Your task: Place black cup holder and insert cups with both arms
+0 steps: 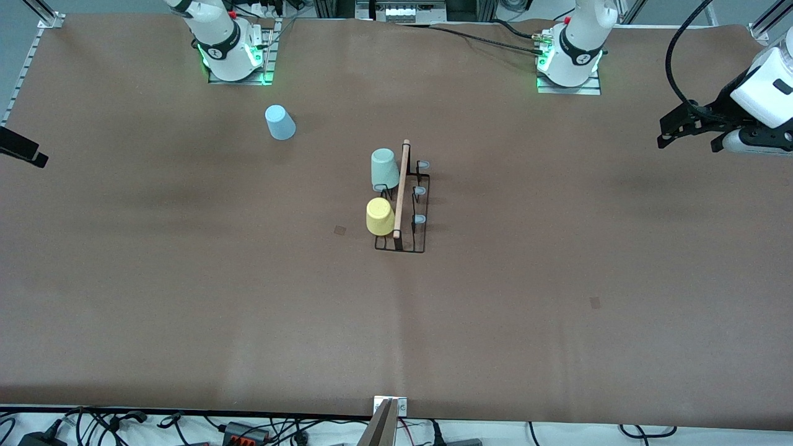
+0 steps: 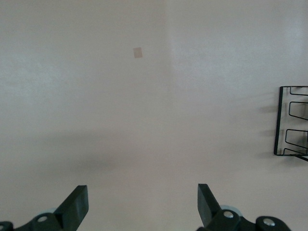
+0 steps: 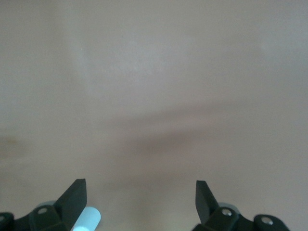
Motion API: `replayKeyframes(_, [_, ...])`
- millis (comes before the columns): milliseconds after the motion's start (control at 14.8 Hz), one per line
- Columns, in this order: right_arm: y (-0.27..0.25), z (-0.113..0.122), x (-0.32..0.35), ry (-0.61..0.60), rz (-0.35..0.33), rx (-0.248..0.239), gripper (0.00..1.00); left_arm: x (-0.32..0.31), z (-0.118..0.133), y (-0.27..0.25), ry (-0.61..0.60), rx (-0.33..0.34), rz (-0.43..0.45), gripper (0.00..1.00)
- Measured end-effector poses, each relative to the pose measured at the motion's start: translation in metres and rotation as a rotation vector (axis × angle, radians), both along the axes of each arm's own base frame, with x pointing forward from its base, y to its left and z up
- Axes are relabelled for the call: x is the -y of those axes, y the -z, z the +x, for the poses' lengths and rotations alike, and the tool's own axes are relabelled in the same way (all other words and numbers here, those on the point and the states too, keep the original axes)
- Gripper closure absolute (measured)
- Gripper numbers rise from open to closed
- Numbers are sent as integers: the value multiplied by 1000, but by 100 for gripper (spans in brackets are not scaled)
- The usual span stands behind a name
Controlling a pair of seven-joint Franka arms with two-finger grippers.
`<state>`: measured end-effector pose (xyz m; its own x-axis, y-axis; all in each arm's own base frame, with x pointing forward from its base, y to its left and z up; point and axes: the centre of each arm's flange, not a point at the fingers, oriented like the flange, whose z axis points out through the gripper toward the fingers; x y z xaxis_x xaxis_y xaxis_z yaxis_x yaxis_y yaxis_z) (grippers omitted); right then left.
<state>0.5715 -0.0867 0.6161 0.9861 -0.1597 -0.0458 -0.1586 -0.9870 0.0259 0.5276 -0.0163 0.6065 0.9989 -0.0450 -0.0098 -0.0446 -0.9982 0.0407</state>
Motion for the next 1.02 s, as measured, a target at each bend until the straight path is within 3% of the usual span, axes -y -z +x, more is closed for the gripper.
replayKeyframes(407, [12, 2, -25, -54, 14, -33, 0, 0, 0, 0, -1, 0, -1, 0])
replayKeyframes(814, [9, 10, -43, -91, 9, 11, 0, 0, 0, 0, -1, 0, -1, 0])
replayKeyframes(1017, [9, 9, -44, -22, 1, 10, 0, 0, 0, 0, -1, 0, -1, 0])
